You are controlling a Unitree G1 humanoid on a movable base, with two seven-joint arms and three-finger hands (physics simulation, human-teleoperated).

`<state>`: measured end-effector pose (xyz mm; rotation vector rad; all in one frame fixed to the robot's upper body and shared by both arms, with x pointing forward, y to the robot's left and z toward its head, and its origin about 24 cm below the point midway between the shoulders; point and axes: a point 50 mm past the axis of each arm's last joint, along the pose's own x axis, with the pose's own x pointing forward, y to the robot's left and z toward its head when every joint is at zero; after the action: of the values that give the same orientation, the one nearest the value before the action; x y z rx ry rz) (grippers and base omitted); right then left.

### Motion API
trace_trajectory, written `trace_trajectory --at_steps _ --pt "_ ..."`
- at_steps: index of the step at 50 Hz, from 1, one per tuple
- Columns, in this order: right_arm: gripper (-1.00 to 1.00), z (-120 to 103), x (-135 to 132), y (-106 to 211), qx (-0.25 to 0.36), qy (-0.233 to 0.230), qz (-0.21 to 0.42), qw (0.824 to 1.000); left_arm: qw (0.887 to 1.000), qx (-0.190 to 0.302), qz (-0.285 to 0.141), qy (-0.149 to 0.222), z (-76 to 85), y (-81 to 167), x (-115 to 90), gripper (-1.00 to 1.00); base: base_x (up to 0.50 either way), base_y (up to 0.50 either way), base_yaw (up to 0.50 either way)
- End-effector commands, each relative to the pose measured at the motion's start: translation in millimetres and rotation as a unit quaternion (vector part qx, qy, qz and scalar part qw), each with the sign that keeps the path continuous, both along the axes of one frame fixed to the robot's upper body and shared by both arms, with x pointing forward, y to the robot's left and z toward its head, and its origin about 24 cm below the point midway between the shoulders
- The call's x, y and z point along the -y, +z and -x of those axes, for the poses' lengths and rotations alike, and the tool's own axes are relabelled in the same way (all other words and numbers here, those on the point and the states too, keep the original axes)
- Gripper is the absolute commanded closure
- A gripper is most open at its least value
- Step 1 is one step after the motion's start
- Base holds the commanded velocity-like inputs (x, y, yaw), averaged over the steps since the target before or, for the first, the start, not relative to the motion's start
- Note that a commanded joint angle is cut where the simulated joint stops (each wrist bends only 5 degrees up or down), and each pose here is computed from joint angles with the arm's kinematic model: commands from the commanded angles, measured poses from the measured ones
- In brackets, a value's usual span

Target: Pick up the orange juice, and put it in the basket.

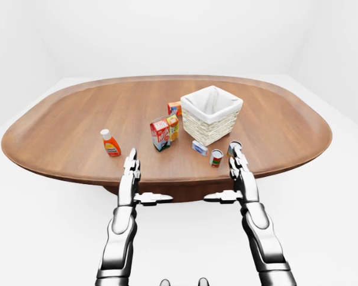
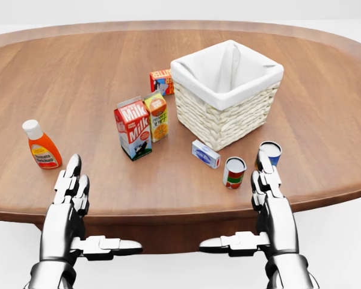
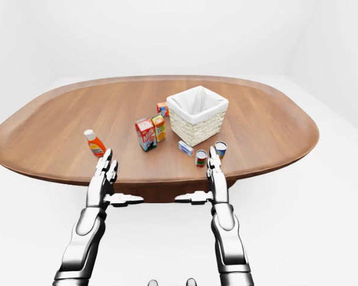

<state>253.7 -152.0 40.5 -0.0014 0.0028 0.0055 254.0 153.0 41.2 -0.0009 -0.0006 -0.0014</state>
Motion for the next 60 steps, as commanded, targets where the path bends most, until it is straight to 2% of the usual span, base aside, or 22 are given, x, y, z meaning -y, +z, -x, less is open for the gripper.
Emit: trace_trajectory --at_steps 1,9,16,17,18,20,21,24,25,26,27,28,29,30,31,32,36,38,41,46,49,60 --pt "-1.00 1.1 3.2 1.6 -0.001 0.008 0.001 1.000 1.000 0.003 0.002 -0.002 0.1 0.5 -6.7 -1.00 0.00 0.00 0.00" --pt "-1.00 0.4 3.3 1.1 -0.002 0.007 0.002 1.000 1.000 0.010 0.006 -0.004 0.1 2.7 -6.4 -1.00 0.00 0.00 0.00" --pt "-1.00 3.5 0.5 18.2 0.027 -0.004 0.000 1.000 0.999 0.012 0.030 0.027 -5.4 16.7 -8.8 -1.00 0.00 0.00 0.00" --pt "-1.00 6.4 -2.0 25.6 0.041 -0.006 0.002 0.999 0.998 0.037 0.044 0.027 -4.9 25.7 -8.8 -1.00 0.00 0.00 0.00" --pt "-1.00 8.0 -4.6 32.8 0.058 -0.003 0.000 0.998 0.997 0.048 0.046 0.048 -4.9 35.5 -11.5 -1.00 0.00 0.00 0.00" --pt "-1.00 9.5 -5.1 42.4 0.077 -0.010 0.005 0.997 0.991 0.104 0.068 0.042 -3.3 61.8 -11.6 -1.00 0.00 0.00 0.00" --pt "-1.00 14.9 -8.4 54.7 0.113 -0.002 0.008 0.994 0.987 0.143 0.073 0.033 -1.0 79.9 -12.5 -1.00 0.00 0.00 0.00" --pt "-1.00 30.3 -11.5 85.7 0.196 0.000 0.003 0.981 0.984 0.159 0.067 0.049 1.7 87.0 -18.3 -1.00 0.00 0.00 0.00" --pt "-1.00 39.6 -13.0 100.5 0.234 -0.009 0.005 0.972 0.980 0.181 0.075 0.023 0.3 97.9 -21.9 -1.00 0.00 0.00 0.00" --pt "-1.00 43.1 -12.8 105.0 0.231 -0.013 0.004 0.973 0.978 0.184 0.079 0.052 2.5 98.5 -28.1 -1.00 0.00 0.00 0.00" --pt "-1.00 47.6 -13.7 110.6 0.237 -0.010 -0.003 0.972 0.972 0.195 0.107 0.068 5.1 102.7 -33.8 -1.00 0.00 0.00 0.00" --pt "-1.00 48.3 -13.9 111.0 0.238 -0.012 0.000 0.971 0.970 0.201 0.122 0.068 6.0 104.9 -35.7 -1.00 0.00 0.00 0.00" --pt "-1.00 50.8 -15.6 111.5 0.243 -0.007 0.003 0.970 0.972 0.201 0.092 0.079 9.8 105.7 -36.2 -1.00 0.00 0.00 0.00" --pt "-1.00 51.4 -16.1 110.9 0.243 -0.007 0.002 0.970 0.971 0.205 0.093 0.084 11.1 107.1 -37.8 -1.00 0.00 0.00 0.00" --pt "-1.00 54.2 -18.1 111.3 0.246 0.001 -0.008 0.969 0.963 0.224 0.114 0.093 16.2 114.6 -43.3 -1.00 0.00 0.00 0.00" --pt "-1.00 55.1 -18.4 111.2 0.244 -0.002 -0.009 0.970 0.959 0.241 0.129 0.081 20.9 121.4 -48.1 -1.00 0.00 0.00 0.00" --pt "-1.00 66.8 -19.5 124.2 0.264 -0.001 -0.029 0.964 0.954 0.257 0.137 0.078 35.3 126.2 -51.1 -1.00 0.00 0.00 0.00" --pt "-1.00 68.1 -20.0 125.7 0.270 -0.001 -0.025 0.963 0.954 0.256 0.136 0.079 34.8 125.8 -51.1 -1.00 0.00 0.00 0.00" --pt "-1.00 74.7 -18.8 135.5 0.286 0.004 -0.030 0.958 0.949 0.256 0.166 0.081 35.4 125.2 -52.8 -1.00 0.00 0.00 0.00" --pt "-1.00 83.5 -20.9 144.2 0.293 0.020 -0.046 0.955 0.950 0.253 0.161 0.082 34.9 124.6 -51.3 -1.00 0.00 0.00 0.00" --pt "-1.00 90.6 -26.4 148.4 0.309 0.029 -0.026 0.950 0.950 0.252 0.163 0.085 35.1 124.3 -51.9 -1.00 0.00 0.00 0.00" --pt "-1.00 89.1 -28.4 145.7 0.308 0.031 -0.011 0.951 0.952 0.247 0.162 0.084 33.9 122.1 -51.4 -1.00 0.00 0.00 0.00"
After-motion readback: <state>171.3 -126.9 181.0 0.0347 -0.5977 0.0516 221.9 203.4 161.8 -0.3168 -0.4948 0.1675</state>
